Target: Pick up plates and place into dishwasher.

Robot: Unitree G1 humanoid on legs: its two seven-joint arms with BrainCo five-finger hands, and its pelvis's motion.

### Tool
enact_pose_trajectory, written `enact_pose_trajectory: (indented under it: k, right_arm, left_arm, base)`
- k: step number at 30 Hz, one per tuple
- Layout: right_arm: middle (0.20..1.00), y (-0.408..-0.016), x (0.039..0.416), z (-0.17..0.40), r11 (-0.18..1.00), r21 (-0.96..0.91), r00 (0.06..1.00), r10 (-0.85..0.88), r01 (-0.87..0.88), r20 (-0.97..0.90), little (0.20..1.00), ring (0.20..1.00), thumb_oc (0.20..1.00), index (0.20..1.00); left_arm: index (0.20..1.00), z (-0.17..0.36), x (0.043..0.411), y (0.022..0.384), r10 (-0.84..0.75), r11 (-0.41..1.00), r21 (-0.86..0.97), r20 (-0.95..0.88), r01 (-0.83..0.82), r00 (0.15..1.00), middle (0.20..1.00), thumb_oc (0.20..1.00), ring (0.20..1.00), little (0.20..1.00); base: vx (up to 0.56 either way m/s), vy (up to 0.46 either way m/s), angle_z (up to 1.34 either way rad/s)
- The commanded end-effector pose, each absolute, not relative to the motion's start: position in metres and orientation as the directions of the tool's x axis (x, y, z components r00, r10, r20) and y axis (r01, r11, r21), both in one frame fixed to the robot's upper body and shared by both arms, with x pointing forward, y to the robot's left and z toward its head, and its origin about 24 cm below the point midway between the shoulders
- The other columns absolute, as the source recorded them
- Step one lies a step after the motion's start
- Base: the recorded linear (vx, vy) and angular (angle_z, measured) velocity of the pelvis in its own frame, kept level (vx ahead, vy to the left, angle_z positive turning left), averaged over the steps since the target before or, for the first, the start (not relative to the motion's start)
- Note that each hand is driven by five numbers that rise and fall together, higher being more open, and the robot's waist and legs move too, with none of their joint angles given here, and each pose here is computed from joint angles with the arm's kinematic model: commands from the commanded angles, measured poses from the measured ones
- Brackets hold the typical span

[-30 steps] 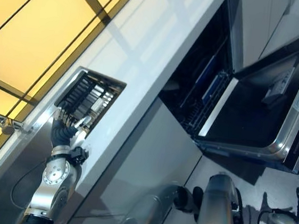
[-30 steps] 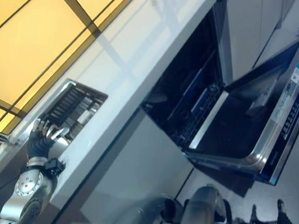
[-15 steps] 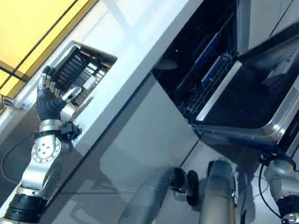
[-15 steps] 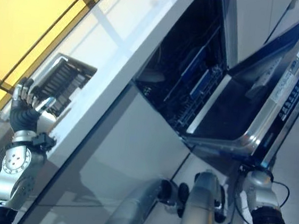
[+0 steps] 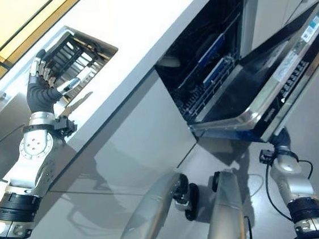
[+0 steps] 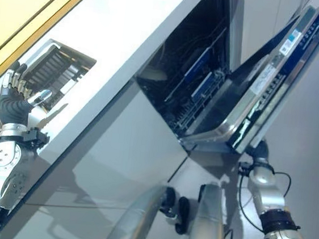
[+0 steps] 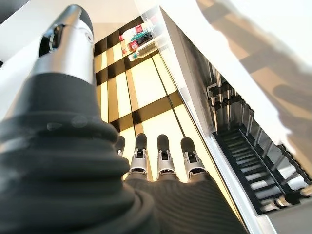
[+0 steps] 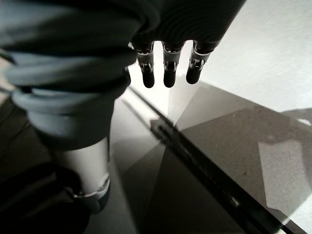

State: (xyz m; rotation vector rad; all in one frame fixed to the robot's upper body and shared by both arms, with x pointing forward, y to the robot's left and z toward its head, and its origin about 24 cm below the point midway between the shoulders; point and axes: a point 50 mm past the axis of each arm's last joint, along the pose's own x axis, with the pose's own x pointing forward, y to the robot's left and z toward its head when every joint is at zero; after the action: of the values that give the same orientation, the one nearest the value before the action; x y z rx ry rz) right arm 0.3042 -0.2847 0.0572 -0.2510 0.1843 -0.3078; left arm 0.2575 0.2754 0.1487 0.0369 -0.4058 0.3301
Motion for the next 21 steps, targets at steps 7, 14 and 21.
enact_pose_trajectory:
  k: [7,14,21]
  right_arm:
    - [1.000,-0.197,0.330,0.147,0.994,-0.105,0.942,0.063,-0.029,0.331,1.000,1.000,1.000,1.000]
    - [1.000,-0.185,0.319,0.148,0.984,-0.129,0.914,0.164,-0.124,0.372,1.000,1.000,1.000,1.000]
    - [1.000,-0.170,0.306,0.143,0.960,-0.107,0.888,0.281,-0.260,0.363,1.000,1.000,1.000,1.000]
  left_arm:
    - [1.000,0.032,0.227,0.252,0.260,0.963,0.081,-0.054,-0.256,0.964,1.000,1.000,1.000,1.000]
    - [1.000,0.034,0.225,0.259,0.252,0.963,0.115,-0.042,-0.245,0.967,1.000,1.000,1.000,1.000]
    - [1.000,0.028,0.220,0.260,0.232,0.966,0.135,-0.079,-0.220,0.970,1.000,1.000,1.000,1.000]
  base:
    - [0.06,-0.032,0.15]
    - [0.07,-0.010,0.23]
    - [0.13,-0.017,0.16]
